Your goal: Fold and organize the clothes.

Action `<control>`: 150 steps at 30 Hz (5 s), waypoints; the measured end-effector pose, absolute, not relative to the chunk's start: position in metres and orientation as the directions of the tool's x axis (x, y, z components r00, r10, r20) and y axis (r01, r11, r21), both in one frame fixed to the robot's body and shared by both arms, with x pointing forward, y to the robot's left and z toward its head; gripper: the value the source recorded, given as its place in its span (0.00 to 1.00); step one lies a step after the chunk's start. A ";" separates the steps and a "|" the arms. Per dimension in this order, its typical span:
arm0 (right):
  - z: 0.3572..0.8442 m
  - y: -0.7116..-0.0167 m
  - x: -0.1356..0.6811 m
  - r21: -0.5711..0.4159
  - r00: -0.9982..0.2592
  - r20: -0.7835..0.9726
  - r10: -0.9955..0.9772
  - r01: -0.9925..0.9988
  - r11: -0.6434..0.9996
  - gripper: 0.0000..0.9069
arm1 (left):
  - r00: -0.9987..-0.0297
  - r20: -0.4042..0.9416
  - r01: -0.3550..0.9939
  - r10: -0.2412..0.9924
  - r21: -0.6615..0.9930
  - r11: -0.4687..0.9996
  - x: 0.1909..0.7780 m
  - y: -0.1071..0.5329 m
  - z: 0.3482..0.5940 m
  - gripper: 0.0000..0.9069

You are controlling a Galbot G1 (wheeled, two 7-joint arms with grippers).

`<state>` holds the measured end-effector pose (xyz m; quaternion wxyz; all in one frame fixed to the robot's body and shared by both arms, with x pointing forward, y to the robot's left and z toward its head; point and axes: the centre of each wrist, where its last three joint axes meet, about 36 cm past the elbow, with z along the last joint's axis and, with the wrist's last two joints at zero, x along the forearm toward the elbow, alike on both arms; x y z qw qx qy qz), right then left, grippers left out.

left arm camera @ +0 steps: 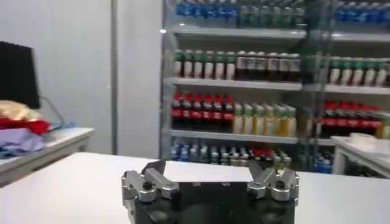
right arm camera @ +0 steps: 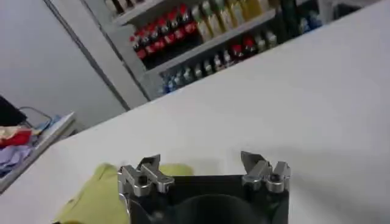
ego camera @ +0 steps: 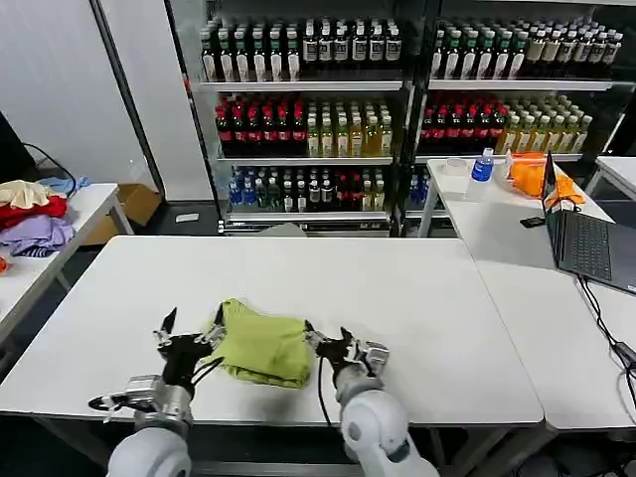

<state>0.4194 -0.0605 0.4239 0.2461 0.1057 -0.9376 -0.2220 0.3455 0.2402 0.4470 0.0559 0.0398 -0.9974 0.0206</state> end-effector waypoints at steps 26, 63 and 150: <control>0.404 -0.037 0.454 0.528 -0.822 0.475 -0.315 -0.020 0.849 0.00 | -0.980 0.146 -0.140 -0.132 -0.041 0.989 0.336 0.270 0.458 1.00; 0.408 -0.151 0.536 0.080 -0.879 0.448 -0.161 -0.139 0.987 0.00 | -0.977 0.191 -0.115 -0.098 -0.079 0.990 0.341 0.261 0.458 1.00; 0.463 -0.249 0.263 -0.201 -0.996 -0.053 0.068 0.077 0.977 1.00 | -0.961 0.177 0.215 0.214 -0.017 0.977 0.312 0.250 0.468 1.00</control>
